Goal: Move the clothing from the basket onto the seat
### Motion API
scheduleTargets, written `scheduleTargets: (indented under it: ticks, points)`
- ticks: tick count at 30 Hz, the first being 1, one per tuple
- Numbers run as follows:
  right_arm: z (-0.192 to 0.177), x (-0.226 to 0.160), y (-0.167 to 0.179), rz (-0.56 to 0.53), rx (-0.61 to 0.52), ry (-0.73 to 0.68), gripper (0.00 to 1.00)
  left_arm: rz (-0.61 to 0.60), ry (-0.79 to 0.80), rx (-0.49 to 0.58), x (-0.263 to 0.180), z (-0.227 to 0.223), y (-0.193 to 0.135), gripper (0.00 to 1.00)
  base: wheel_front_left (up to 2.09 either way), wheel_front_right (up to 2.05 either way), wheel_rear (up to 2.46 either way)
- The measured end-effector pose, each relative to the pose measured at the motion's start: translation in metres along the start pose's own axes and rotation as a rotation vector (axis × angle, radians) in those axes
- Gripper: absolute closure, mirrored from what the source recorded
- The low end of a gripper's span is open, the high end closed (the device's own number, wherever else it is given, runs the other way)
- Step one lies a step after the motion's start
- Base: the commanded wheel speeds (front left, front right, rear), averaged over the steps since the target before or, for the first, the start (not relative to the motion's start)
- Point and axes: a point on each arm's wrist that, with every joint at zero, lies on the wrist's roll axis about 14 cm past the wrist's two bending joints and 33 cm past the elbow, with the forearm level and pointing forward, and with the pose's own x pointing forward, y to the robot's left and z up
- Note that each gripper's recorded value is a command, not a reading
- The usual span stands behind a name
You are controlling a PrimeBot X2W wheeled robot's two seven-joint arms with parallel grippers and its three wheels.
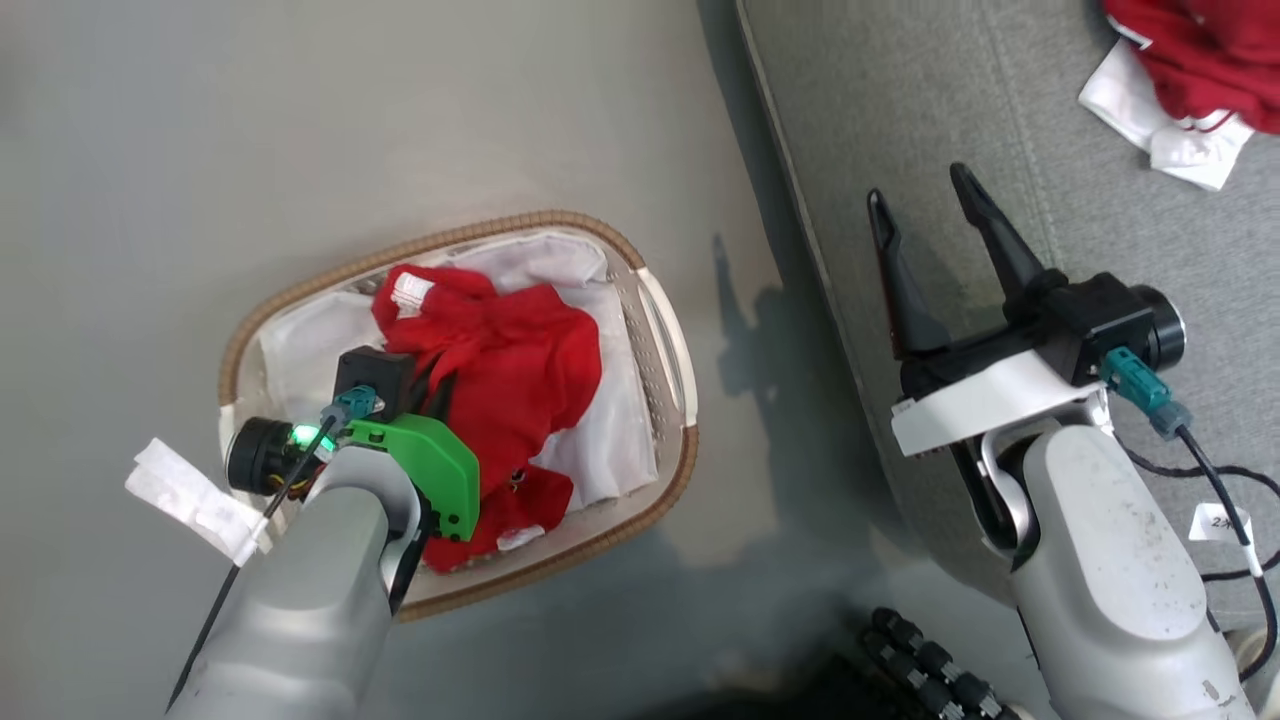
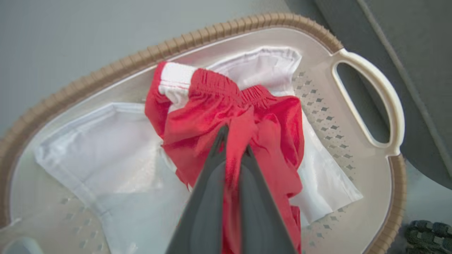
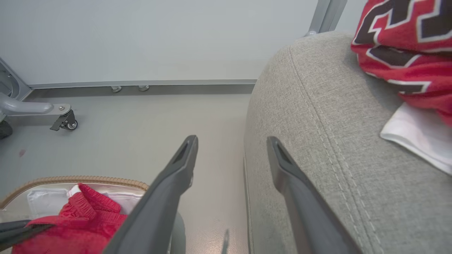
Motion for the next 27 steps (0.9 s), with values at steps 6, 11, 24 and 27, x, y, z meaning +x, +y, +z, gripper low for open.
scheduleTargets:
  ticks: [6,11,24,27]
  points:
    - [0.022,-0.021,0.002,-0.005,-0.02,-0.033,0.0,-0.001,-0.157,0.09,-0.032,0.051,-0.008,1.0,0.0,0.0,0.0]
    - [0.04,-0.044,0.006,-0.003,-0.029,-0.064,0.0,0.008,-0.291,0.182,-0.068,0.096,-0.017,1.0,0.0,0.0,0.0]
    - [0.093,-0.095,0.025,0.031,-0.061,-0.202,0.0,0.007,-0.692,0.511,-0.174,0.24,-0.074,1.0,0.0,0.0,0.0]
    - [0.109,-0.101,0.035,0.057,-0.071,-0.248,0.0,0.001,-0.767,0.589,-0.199,0.267,-0.093,1.0,0.0,0.0,0.0]
